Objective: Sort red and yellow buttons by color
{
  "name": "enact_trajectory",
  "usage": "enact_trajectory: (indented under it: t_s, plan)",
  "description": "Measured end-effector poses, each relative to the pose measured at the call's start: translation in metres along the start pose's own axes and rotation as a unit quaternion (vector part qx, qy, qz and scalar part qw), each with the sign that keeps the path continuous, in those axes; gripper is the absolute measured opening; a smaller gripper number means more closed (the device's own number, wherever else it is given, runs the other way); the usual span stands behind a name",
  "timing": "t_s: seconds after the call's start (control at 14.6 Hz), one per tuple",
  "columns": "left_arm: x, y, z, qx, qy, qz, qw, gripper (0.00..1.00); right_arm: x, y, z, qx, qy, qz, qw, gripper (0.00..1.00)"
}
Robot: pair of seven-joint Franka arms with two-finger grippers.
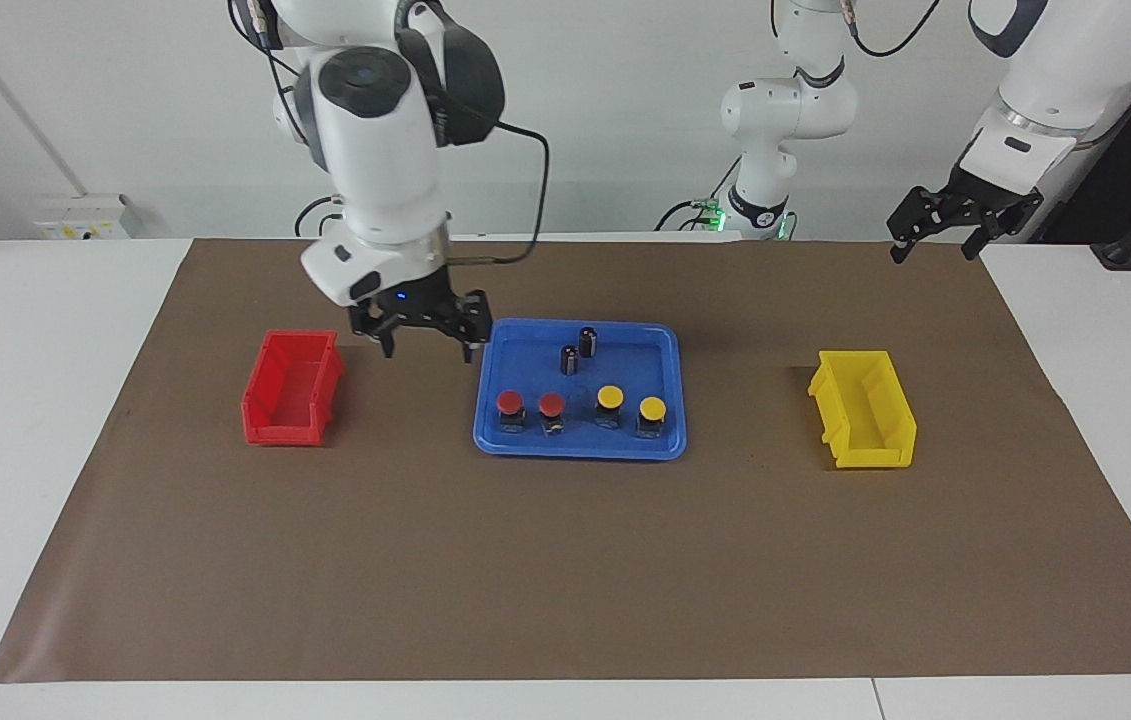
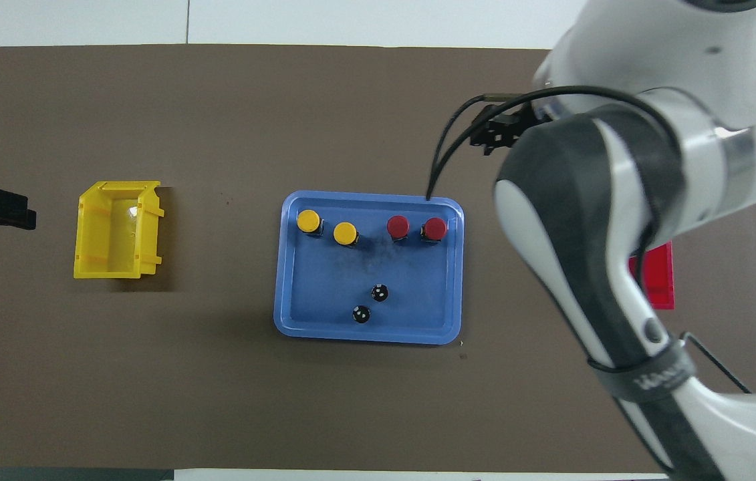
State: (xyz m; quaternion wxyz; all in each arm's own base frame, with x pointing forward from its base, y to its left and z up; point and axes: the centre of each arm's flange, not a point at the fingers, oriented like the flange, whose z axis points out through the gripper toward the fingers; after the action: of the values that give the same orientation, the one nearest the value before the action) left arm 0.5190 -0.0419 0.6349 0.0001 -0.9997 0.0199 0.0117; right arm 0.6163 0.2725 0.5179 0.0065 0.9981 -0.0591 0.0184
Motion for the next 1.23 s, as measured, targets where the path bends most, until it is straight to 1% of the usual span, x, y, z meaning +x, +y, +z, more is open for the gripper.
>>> enact_trajectory:
  t_s: [0.21,0.41,0.48,0.55,0.62,0.75,1.23]
  plan:
    - [0.0,0.0,0.0,0.0,0.0,0.0,1.0,1.0,-0.012,-0.021,0.071,0.001,0.0,-0.007,1.0,1.0]
    - [0.0,0.0,0.0,0.0,0.0,0.0,1.0,1.0,-0.019,-0.019,0.111,0.004,0.003,-0.008,1.0,0.97]
    - [0.0,0.0,0.0,0.0,0.0,0.0,1.0,1.0,-0.021,-0.018,0.119,0.002,0.001,-0.008,1.0,0.94]
    - [0.0,0.0,0.0,0.0,0.0,0.0,1.0,1.0,-0.023,-0.017,0.124,0.0,-0.002,-0.009,1.0,0.94]
    - [0.0,0.0,0.0,0.0,0.0,0.0,1.0,1.0,-0.026,-0.017,0.128,-0.002,-0.006,-0.009,1.0,0.9]
    - [0.0,0.0,0.0,0.0,0.0,0.0,1.0,1.0,-0.034,-0.022,0.137,-0.003,-0.009,-0.016,1.0,0.87]
    - [0.0,0.0,0.0,0.0,0.0,0.0,1.0,1.0,-0.048,-0.024,0.158,-0.009,-0.019,-0.023,1.0,0.86]
